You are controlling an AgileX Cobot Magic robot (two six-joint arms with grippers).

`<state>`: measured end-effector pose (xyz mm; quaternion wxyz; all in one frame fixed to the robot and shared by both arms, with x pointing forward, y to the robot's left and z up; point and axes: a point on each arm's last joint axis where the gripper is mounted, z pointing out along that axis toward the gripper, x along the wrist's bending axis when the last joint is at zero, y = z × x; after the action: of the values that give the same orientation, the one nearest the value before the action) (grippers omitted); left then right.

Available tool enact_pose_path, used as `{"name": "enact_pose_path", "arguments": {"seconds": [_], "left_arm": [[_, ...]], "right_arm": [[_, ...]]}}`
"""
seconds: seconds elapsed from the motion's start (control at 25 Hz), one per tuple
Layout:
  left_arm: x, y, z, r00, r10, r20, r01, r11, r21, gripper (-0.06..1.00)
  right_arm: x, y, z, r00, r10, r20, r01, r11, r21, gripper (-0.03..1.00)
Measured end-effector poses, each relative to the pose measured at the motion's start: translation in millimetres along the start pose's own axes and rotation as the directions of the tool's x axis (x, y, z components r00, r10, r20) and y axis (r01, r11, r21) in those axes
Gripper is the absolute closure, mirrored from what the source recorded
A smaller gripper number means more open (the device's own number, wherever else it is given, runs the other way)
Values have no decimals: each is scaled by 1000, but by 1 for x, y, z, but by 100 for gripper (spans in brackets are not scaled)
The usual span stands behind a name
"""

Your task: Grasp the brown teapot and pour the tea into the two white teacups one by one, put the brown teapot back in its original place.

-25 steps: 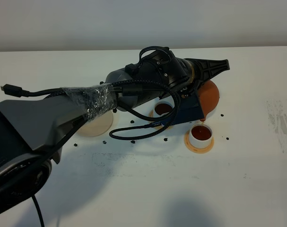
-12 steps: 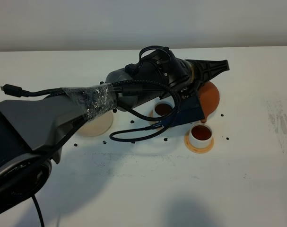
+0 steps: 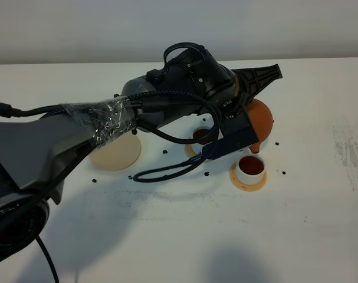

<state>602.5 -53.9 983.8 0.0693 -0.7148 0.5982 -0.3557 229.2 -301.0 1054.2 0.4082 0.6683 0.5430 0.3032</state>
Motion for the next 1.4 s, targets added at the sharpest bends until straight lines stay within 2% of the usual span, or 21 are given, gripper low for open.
{"name": "enact_pose_path", "arguments": {"seconds": [0.16,0.28,0.36,0.48,0.52,0.6,0.68,0.76,0.84,0.88,1.0,1.08,1.2,1.4], "left_arm": [[-3,1,-2,993,-116,34,117,993,-21,86],[-6,-6,-12,968,-245,62,246,969,-11,86],[-9,-13,-21,935,-343,88,344,939,3,86],[-17,-25,-38,853,-503,141,504,863,26,86],[-21,-28,-43,812,-560,167,562,826,42,86],[-29,-36,-54,708,-676,207,677,732,73,86],[-39,-43,-63,571,-782,251,781,611,127,86],[-50,-50,-73,442,-852,280,844,501,193,86],[-64,-59,-82,306,-903,301,880,389,273,86],[-69,-62,-85,251,-918,308,889,344,302,86],[-92,-73,-90,54,-939,340,901,192,389,86],[-102,-78,-90,-52,-939,340,911,95,402,86],[-111,-85,-90,-164,-929,332,913,-15,407,86],[-125,-96,-90,-292,-910,294,888,-144,436,86]], "right_arm": [[0,0,0,1000,-6,0,6,1000,0,57],[0,0,0,1000,0,0,0,1000,0,57],[0,0,0,1000,0,0,0,1000,0,57],[0,0,0,1000,0,0,0,1000,0,57],[0,0,0,1000,0,0,0,1000,0,57],[0,0,0,1000,-6,0,6,1000,0,57],[0,0,0,1000,-6,0,6,1000,0,57],[0,0,0,1000,-6,0,6,1000,0,57],[0,0,0,1000,-6,0,6,1000,0,57],[0,0,0,1000,-6,0,6,1000,0,57],[0,0,0,1000,-6,0,6,1000,0,57],[0,0,0,1000,0,0,0,1000,0,57],[0,0,0,1000,-6,0,6,1000,0,57],[0,0,0,1000,-6,0,6,1000,0,57]]}}
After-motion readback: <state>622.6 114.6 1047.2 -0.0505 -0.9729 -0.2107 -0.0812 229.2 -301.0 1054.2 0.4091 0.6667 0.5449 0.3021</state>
